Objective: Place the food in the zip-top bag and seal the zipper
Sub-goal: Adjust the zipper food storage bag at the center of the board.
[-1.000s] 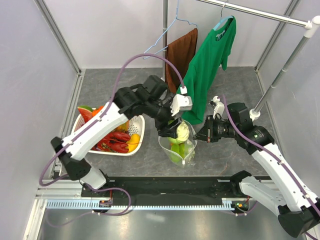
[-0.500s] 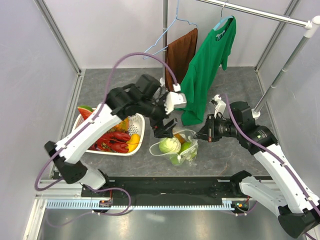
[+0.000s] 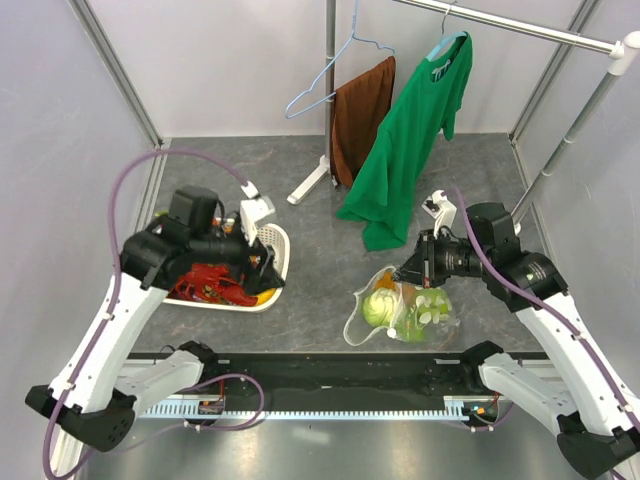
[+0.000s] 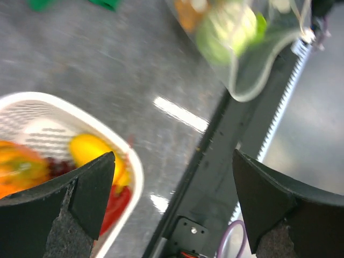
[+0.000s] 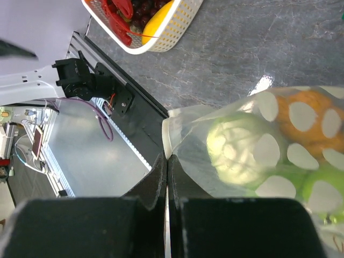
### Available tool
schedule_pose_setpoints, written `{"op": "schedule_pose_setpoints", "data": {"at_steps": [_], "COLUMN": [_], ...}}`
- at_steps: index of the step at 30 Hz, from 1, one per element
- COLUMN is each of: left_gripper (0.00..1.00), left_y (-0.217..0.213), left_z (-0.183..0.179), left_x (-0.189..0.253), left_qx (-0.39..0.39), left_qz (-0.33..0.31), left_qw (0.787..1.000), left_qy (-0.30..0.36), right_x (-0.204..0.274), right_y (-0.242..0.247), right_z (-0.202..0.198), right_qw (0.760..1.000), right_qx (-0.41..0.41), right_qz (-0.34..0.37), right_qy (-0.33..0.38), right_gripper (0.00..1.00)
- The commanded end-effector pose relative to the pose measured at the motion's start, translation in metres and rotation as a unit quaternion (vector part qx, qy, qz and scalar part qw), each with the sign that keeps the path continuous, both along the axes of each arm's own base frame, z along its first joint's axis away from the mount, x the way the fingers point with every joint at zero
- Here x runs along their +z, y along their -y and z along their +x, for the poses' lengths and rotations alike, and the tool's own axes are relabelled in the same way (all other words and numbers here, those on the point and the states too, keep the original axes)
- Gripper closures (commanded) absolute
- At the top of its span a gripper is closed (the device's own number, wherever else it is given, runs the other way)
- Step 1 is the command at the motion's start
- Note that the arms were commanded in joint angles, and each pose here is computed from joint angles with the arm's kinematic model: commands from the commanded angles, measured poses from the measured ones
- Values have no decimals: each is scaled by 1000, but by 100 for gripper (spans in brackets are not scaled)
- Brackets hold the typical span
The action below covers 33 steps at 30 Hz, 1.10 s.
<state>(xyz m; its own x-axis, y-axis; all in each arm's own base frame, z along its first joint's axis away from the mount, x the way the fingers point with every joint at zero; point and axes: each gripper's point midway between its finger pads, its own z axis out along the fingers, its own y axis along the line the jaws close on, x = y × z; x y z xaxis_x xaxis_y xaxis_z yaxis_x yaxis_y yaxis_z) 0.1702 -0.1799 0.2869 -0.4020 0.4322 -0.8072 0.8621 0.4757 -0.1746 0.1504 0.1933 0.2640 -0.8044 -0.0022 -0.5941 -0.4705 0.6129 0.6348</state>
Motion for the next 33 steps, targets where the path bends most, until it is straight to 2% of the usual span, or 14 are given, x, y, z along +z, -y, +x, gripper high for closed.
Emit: {"op": "schedule_pose_setpoints", "data": {"at_steps": [1, 4, 8, 9, 14, 20, 22, 25, 28, 29, 30, 33], "left_gripper": [7, 8, 12, 12, 12, 13, 16, 25, 60, 85, 95, 98], "left_y": [31, 54, 76, 81, 112, 119, 122, 126, 131, 132, 132, 137], "left_z": [-32, -46, -28, -26, -17, -22, -24, -25, -23, -23, -32, -57], "left_x": [-25, -39, -60, -77, -105, -158, -164, -167, -159, -150, -141, -90], "left_qx": [-83, -130, -90, -59, -9, 20, 15, 20, 5, -4, -26, -128], "left_qz": [-34, -37, -41, -39, -63, -35, -41, -46, -56, -65, -70, -101], "left_qw": [996, 991, 995, 994, 976, 960, 956, 951, 951, 951, 947, 944], "left_qy": [-31, -7, -30, -83, -209, -276, -290, -306, -304, -301, -313, -288], "right_x": [9, 9, 10, 11, 17, 18, 16, 12, 9, 9, 8, 8], "right_y": [-3, -2, 1, 1, 3, 4, 4, 3, 3, 4, 6, 10], "right_z": [11, 13, 17, 18, 20, 21, 20, 19, 17, 17, 17, 12], "right_qw": [1000, 1000, 999, 999, 999, 998, 999, 999, 999, 999, 999, 998], "right_qx": [-6, -12, -22, -22, -32, -33, -32, -33, -34, -34, -35, -31], "right_qz": [8, 8, 7, 8, 9, 10, 9, 12, 14, 13, 10, -1], "right_qy": [19, 22, 22, 21, 33, 42, 41, 35, 32, 35, 38, 49], "right_gripper": [100, 100, 100, 100, 100, 100, 100, 100, 100, 100, 100, 100]}}
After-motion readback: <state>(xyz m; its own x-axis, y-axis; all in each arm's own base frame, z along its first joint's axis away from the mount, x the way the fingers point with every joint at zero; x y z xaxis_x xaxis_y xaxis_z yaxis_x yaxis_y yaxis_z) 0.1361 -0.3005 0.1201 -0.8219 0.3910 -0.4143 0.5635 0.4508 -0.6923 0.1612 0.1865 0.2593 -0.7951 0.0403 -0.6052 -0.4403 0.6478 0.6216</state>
